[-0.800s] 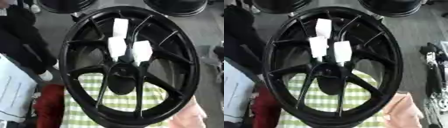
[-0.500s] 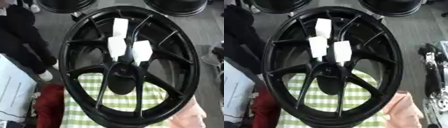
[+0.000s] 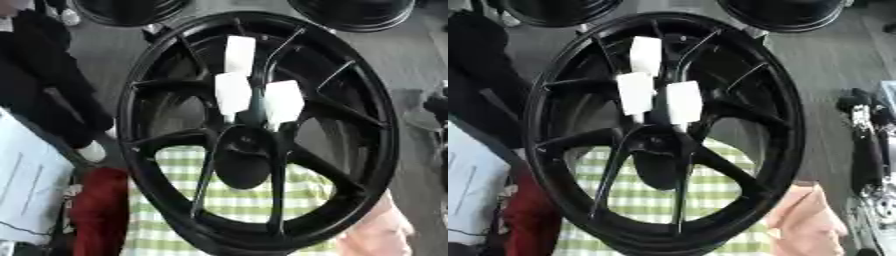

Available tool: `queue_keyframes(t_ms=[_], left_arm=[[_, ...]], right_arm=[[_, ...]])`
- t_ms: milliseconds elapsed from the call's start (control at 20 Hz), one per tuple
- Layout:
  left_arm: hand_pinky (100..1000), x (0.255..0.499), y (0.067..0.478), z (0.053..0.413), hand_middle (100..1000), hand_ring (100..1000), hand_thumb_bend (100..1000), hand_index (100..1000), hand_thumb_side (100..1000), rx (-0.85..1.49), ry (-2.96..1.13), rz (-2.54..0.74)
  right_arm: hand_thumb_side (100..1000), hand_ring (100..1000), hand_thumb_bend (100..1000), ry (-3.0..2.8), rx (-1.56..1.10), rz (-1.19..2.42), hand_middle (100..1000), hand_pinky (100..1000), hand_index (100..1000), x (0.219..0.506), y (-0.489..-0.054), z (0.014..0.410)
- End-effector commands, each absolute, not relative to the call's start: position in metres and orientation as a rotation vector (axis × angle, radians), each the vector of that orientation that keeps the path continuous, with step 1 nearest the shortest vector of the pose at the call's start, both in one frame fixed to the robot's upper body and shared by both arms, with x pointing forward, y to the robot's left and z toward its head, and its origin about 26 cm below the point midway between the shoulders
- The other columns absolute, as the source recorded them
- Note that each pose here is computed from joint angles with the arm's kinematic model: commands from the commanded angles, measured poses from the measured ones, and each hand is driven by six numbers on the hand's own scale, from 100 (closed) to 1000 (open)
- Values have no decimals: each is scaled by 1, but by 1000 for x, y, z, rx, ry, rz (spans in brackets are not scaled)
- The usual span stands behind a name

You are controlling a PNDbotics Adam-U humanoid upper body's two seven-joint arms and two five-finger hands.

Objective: Pull the pin out of the wheel hub.

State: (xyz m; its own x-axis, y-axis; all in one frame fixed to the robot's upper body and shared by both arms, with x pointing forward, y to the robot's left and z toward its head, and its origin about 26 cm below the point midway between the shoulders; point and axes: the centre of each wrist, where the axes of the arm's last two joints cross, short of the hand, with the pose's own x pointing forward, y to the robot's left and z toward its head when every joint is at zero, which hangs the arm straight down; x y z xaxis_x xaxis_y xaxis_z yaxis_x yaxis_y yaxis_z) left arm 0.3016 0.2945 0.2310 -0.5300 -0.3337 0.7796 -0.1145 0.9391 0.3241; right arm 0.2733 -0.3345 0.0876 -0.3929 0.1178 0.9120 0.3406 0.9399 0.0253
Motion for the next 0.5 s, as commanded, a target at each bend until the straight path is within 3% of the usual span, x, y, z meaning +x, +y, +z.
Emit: queue_keyframes(t_ms=[50, 500], left_arm=[[595, 296, 299, 268, 905, 884, 100, 774, 850, 409, -2085, -623], [681, 289, 272, 337, 895, 877, 100, 822, 907, 426, -1675, -1415]], right_arm=[[650, 800, 100, -1978, -345, -219, 670, 1000, 798, 272, -339, 93], [651, 790, 100, -1946, -353, -191, 658, 1000, 794, 269, -341, 90]])
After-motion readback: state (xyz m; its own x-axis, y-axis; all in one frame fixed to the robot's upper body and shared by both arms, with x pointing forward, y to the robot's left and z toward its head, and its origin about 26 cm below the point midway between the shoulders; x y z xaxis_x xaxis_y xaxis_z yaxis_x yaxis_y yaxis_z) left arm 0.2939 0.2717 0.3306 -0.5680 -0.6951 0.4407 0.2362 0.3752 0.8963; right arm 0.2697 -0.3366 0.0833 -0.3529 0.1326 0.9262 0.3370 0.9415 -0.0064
